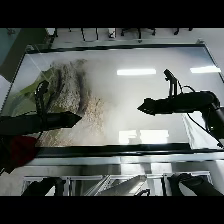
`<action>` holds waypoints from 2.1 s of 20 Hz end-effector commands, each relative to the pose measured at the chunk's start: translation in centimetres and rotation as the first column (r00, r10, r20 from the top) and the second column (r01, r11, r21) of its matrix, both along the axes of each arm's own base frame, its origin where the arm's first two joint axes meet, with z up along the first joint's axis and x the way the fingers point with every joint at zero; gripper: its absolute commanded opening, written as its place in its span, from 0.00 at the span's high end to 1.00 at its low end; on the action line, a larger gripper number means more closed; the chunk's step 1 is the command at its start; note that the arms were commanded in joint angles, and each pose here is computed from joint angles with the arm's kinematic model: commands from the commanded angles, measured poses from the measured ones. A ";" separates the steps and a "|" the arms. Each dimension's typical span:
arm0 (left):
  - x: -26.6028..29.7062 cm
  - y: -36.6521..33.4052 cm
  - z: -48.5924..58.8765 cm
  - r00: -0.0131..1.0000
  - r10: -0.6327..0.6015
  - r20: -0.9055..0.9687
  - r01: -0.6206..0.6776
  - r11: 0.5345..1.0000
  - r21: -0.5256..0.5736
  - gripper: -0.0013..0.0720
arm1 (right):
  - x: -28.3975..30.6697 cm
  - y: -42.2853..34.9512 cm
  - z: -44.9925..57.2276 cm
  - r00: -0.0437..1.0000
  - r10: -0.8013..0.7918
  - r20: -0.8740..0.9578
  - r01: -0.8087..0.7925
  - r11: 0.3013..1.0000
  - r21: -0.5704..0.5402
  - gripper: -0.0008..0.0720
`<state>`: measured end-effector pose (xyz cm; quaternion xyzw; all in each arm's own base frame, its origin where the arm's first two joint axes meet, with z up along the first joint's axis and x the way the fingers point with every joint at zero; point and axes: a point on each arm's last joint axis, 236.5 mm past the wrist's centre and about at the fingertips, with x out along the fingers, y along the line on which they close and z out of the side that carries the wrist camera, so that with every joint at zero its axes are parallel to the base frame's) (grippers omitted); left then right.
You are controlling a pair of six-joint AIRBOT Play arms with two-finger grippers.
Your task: Fold the shirts.
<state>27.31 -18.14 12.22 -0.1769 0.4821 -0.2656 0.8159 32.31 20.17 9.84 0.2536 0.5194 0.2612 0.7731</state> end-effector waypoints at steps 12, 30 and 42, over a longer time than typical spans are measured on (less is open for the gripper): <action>-3.3 30.9 -11.2 0.867 0.498 0.000 -0.208 0.363 0.908 0.03 | 0.0 0.2 0.1 1.000 0.002 -0.001 -0.002 1.000 0.007 0.96; -1.1 42.2 -16.1 0.673 0.724 -0.154 -0.177 0.359 0.916 0.96 | -0.1 0.2 0.1 1.000 0.002 -0.001 -0.002 1.000 0.006 0.96; 8.5 2.0 4.9 0.965 -0.042 0.259 -0.086 0.883 0.462 0.96 | 0.0 0.2 0.1 1.000 0.002 -0.001 -0.002 1.000 0.007 0.96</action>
